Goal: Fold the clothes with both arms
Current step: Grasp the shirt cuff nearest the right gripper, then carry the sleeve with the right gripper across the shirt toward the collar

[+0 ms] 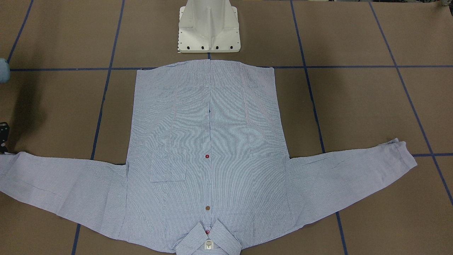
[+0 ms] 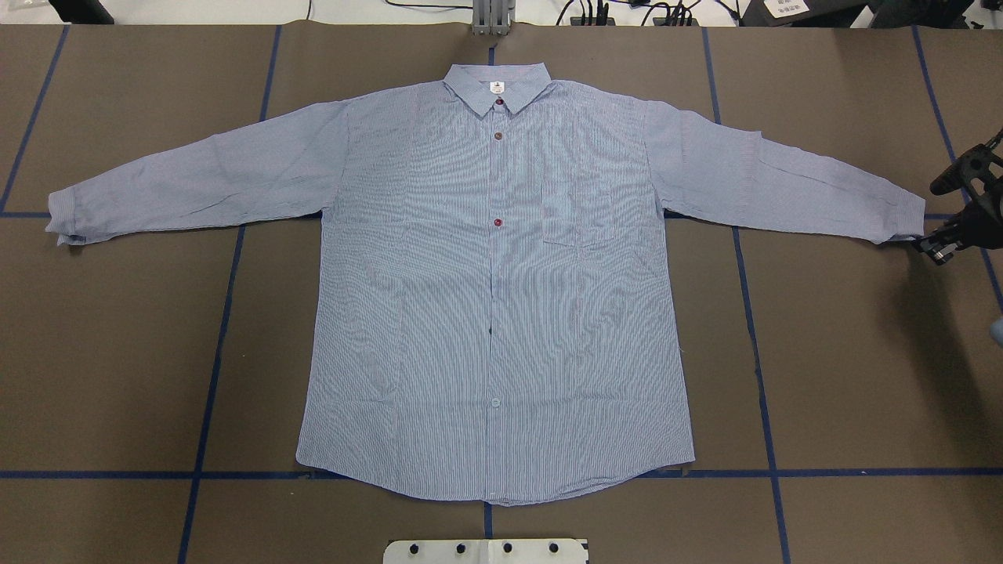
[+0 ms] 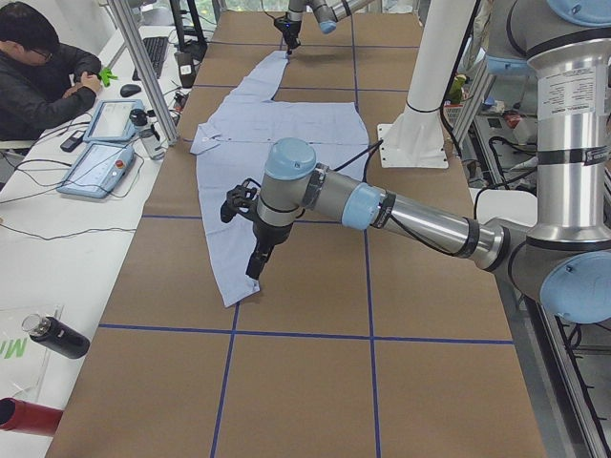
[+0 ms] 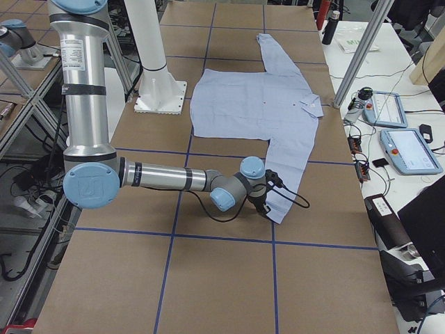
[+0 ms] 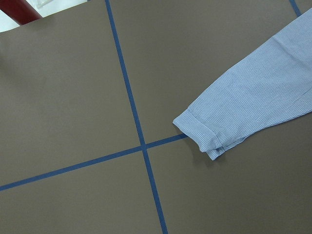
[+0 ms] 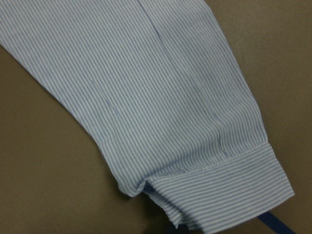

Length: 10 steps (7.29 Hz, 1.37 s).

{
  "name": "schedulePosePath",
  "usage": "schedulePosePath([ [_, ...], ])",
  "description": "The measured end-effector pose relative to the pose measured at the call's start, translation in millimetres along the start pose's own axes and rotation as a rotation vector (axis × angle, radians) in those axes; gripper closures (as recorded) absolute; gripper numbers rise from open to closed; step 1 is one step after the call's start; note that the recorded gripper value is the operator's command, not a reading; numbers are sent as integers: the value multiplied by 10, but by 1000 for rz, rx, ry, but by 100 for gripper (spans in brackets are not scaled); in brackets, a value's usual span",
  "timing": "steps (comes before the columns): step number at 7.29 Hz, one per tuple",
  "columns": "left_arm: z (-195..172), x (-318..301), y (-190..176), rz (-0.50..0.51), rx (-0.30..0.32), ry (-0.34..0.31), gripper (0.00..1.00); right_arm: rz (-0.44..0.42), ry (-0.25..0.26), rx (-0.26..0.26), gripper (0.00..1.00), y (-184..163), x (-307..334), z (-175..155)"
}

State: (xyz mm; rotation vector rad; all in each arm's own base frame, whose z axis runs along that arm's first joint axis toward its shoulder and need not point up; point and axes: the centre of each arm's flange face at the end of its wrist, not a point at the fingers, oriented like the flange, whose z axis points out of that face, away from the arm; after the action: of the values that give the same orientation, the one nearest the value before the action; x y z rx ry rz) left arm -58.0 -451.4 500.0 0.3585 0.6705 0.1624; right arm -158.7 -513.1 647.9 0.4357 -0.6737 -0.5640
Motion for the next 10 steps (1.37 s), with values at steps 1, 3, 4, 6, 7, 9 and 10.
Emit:
schedulePosePath([
  [1,-1,1,1,0,0,0,0,13,0,-10,100,-227,-146,-246],
  [3,-2,2,2,-1,0,0,0,101,0,-23,100,-1020,-638,-939],
  [4,4,-2,4,-1,-1,1,0,167,-14,-14,100,-1560,-1022,-1204],
  [6,13,-5,6,-3,-3,6,0,277,-46,2,100,-2466,-1972,-1376],
  [7,21,0,8,-4,-4,17,0,325,-48,20,100,-2837,-2449,-1403],
  [9,28,10,10,-6,-5,32,0,402,-62,72,100,-3516,-3141,-1542],
  [10,25,13,10,-6,-5,34,0,430,-57,101,100,-3771,-3428,-1608],
])
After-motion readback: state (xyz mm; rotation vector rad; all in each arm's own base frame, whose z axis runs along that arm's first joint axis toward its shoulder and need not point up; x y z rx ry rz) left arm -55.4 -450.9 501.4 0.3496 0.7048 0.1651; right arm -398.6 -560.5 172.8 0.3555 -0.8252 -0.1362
